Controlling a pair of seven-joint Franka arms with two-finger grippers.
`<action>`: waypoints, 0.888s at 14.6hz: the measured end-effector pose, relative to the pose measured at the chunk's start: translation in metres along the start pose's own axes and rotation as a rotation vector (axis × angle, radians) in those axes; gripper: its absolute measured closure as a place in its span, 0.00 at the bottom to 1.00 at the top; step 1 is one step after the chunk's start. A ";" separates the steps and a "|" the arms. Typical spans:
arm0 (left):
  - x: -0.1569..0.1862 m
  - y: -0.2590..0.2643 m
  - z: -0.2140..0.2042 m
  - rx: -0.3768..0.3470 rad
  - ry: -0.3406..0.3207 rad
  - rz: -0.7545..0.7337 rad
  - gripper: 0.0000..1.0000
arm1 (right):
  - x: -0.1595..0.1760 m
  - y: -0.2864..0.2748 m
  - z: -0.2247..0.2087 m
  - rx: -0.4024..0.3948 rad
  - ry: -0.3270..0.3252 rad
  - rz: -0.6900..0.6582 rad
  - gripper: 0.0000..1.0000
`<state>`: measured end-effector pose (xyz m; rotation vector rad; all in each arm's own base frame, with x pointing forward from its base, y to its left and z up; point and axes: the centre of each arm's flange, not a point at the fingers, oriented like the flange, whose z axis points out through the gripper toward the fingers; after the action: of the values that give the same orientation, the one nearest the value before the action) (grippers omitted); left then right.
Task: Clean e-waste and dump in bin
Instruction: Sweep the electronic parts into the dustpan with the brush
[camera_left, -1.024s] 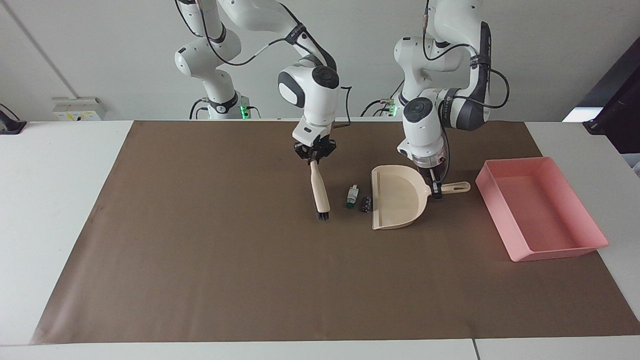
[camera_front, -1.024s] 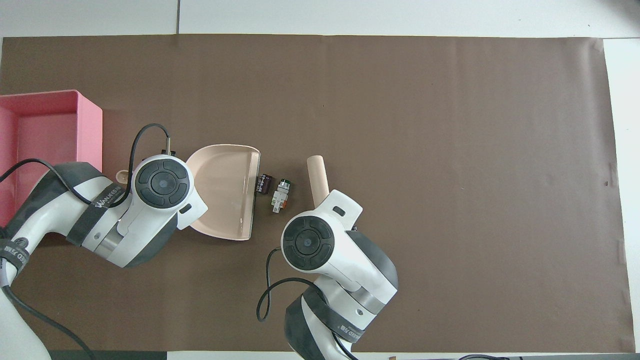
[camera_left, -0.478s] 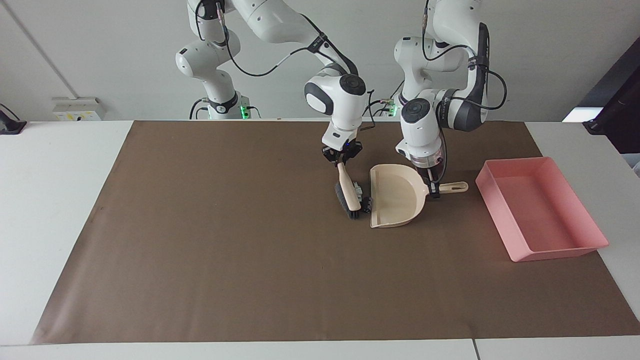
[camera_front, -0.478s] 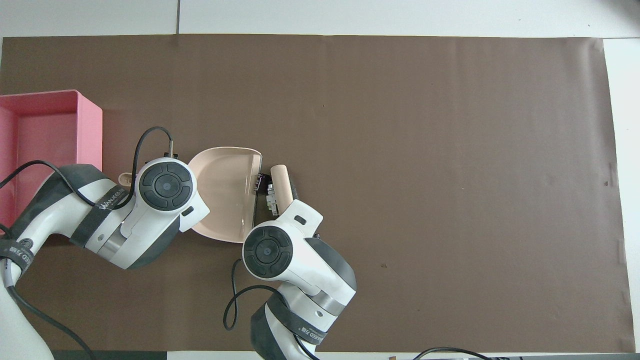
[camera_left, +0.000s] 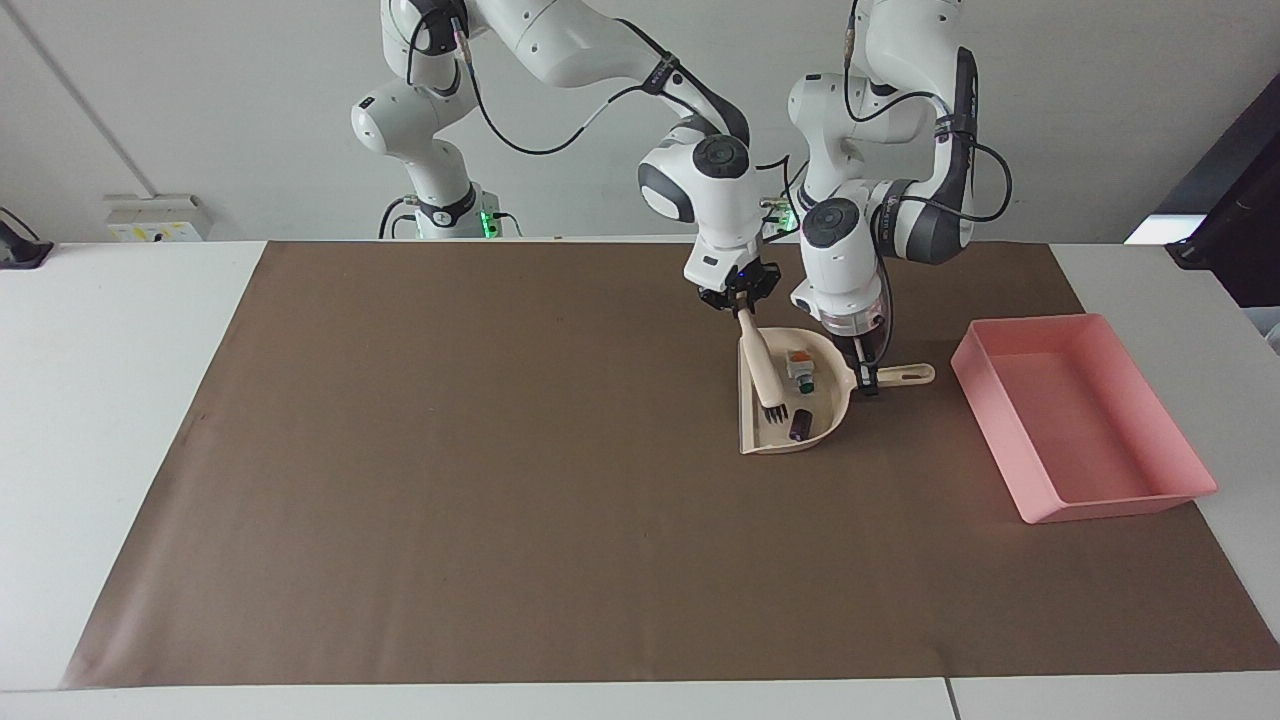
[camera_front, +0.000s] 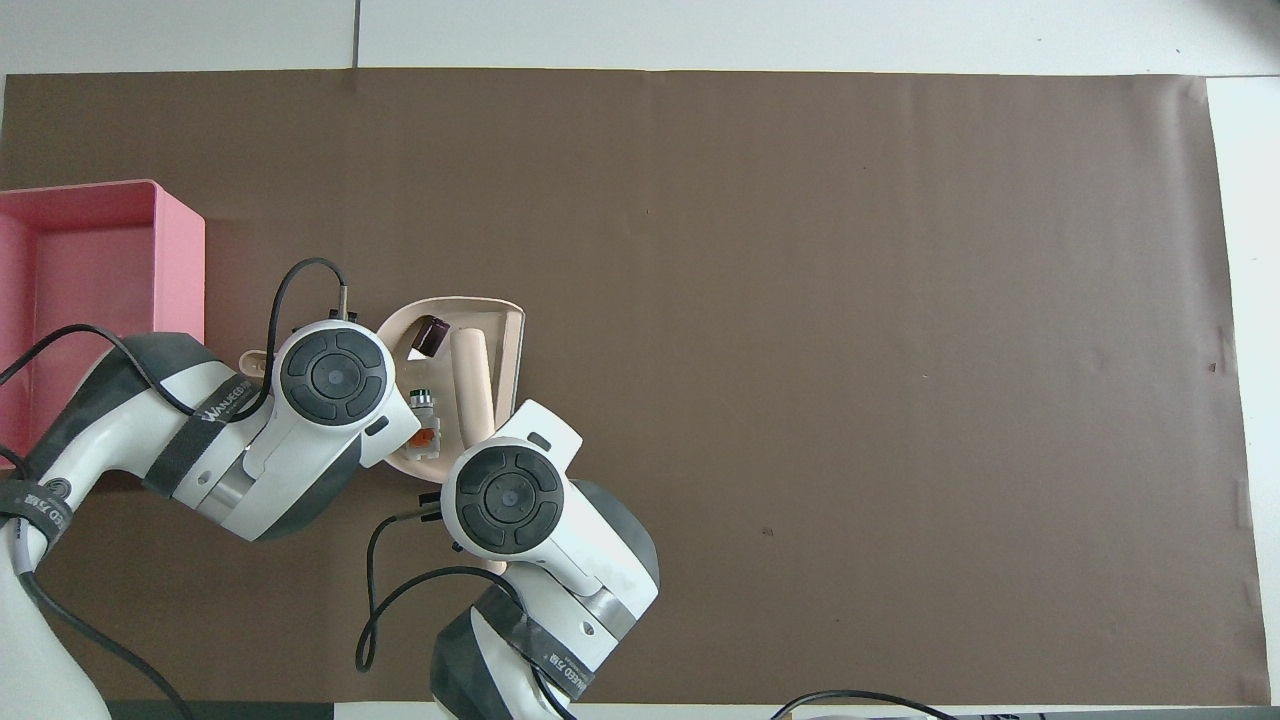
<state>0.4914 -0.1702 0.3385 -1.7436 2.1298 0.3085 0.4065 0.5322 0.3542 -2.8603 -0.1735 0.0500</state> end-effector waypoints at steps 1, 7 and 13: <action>0.001 0.001 0.001 -0.001 0.001 -0.006 0.67 | 0.001 0.000 0.002 0.004 0.001 0.002 0.74; -0.005 0.005 0.010 0.028 0.038 -0.033 0.67 | 0.001 -0.003 -0.010 -0.017 -0.033 0.004 0.74; -0.012 0.006 0.015 0.025 0.064 -0.061 0.67 | -0.008 0.049 -0.163 -0.095 -0.089 0.088 0.74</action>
<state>0.4898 -0.1524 0.3295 -1.8238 2.1099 0.2107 0.4128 0.4402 0.4972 -2.9609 -0.0686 0.1916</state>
